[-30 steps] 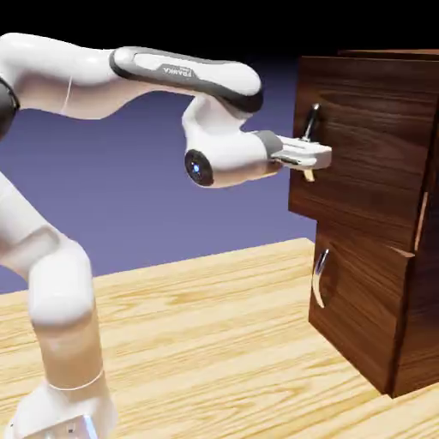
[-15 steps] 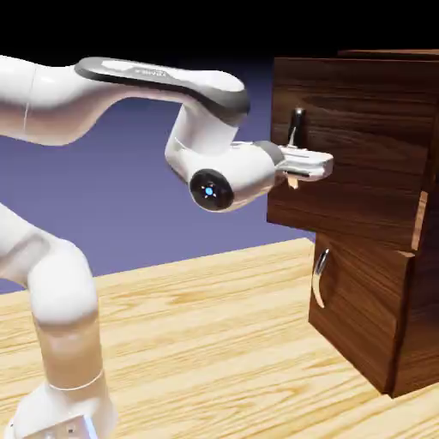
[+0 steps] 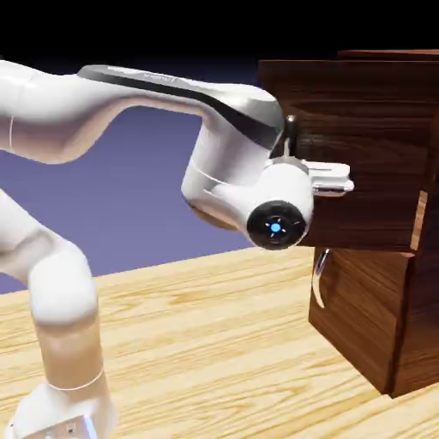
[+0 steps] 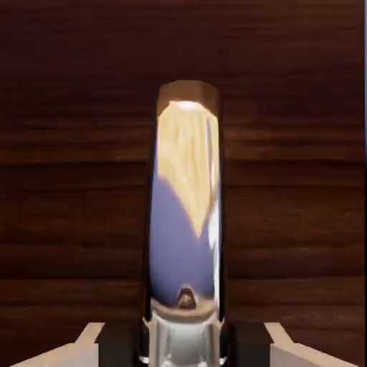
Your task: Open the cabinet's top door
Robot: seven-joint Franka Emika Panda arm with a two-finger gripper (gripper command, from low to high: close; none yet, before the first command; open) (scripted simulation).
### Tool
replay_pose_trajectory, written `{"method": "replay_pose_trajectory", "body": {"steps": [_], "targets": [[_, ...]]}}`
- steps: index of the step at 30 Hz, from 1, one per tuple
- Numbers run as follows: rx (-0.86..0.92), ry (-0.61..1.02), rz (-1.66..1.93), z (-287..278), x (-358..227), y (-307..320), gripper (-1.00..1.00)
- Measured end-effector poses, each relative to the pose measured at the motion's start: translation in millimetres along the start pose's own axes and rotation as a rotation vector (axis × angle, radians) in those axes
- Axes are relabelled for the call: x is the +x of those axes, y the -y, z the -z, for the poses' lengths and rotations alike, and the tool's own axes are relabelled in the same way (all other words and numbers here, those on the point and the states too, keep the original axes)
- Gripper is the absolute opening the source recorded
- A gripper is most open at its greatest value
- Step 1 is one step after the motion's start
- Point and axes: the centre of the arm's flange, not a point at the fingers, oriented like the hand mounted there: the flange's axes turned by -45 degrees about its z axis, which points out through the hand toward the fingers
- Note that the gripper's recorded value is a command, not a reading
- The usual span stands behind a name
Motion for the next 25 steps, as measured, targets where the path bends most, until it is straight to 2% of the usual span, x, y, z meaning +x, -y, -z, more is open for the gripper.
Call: {"method": "replay_pose_trajectory", "body": {"steps": [11, 25], "targets": [[-0.239, 0.0, 0.0, 52.0, 0.0, 41.1, -1.0], [-0.443, -0.001, 0.0, 87.4, -0.1, 85.0, -1.0]]}}
